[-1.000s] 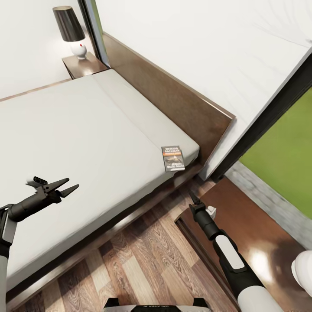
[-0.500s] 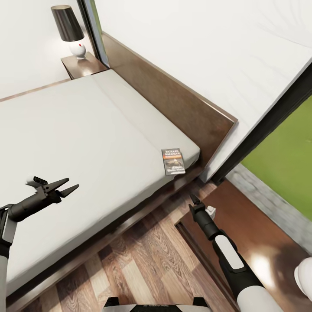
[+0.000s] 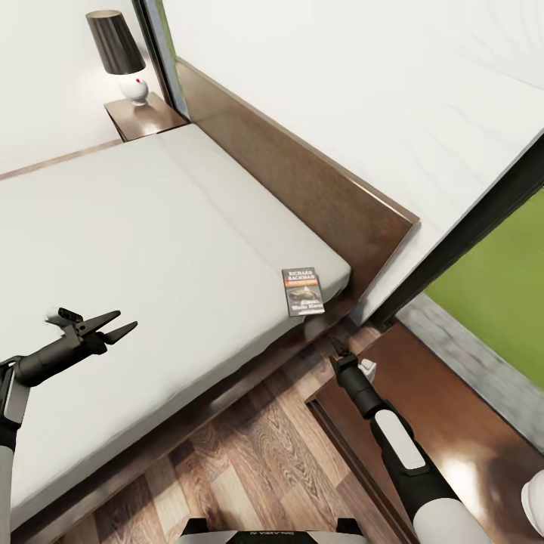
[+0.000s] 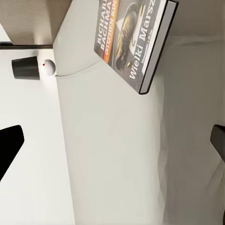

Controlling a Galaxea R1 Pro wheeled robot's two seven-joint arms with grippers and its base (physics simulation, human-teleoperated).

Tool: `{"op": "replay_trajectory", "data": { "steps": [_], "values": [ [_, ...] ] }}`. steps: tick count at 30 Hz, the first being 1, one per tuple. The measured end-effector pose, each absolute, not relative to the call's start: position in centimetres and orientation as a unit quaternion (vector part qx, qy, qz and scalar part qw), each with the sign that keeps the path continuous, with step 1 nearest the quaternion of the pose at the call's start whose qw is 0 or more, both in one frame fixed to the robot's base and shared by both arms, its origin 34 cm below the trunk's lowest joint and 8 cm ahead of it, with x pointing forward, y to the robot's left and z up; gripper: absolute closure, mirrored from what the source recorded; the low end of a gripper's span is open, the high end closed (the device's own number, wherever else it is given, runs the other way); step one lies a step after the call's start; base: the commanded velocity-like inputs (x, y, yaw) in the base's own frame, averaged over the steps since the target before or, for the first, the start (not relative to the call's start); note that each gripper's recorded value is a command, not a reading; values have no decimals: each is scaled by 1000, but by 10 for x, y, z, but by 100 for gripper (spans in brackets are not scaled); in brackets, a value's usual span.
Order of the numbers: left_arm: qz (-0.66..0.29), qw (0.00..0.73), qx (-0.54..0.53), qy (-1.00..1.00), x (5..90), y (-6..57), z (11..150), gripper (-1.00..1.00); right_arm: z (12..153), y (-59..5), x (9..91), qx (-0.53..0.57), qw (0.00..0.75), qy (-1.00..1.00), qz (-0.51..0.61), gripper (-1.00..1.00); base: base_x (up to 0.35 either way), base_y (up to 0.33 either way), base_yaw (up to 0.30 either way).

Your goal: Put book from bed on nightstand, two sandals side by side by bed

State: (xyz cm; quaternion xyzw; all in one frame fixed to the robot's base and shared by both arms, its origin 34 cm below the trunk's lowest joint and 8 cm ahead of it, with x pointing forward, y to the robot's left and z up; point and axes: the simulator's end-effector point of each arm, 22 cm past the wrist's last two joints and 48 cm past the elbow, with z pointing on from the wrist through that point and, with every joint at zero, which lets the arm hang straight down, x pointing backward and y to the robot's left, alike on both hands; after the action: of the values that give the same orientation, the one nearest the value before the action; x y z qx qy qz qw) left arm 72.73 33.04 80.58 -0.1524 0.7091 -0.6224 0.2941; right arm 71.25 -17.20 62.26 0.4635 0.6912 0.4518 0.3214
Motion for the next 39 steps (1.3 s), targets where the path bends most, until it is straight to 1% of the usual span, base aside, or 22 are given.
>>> {"op": "replay_trajectory", "data": {
  "steps": [7, 17, 26, 35, 39],
  "values": [
    [-623, 294, -152, 709, 727, 330, 806, -100, 622, -172, 713, 464, 321, 691, 451, -100, 0, 0, 25],
    [-623, 294, -152, 709, 727, 330, 806, -100, 622, -172, 713, 464, 321, 691, 452, -100, 0, 0, 246],
    [-623, 293, -152, 709, 727, 329, 805, -100, 622, -173, 713, 464, 321, 691, 452, -100, 0, 0, 65],
    [-626, 293, -153, 707, 727, 327, 805, -100, 622, -174, 713, 464, 322, 691, 451, -100, 0, 0, 234],
    [-626, 293, -153, 706, 727, 326, 805, -100, 622, -178, 713, 465, 325, 691, 449, -100, 0, 0, 93]
  ]
}}
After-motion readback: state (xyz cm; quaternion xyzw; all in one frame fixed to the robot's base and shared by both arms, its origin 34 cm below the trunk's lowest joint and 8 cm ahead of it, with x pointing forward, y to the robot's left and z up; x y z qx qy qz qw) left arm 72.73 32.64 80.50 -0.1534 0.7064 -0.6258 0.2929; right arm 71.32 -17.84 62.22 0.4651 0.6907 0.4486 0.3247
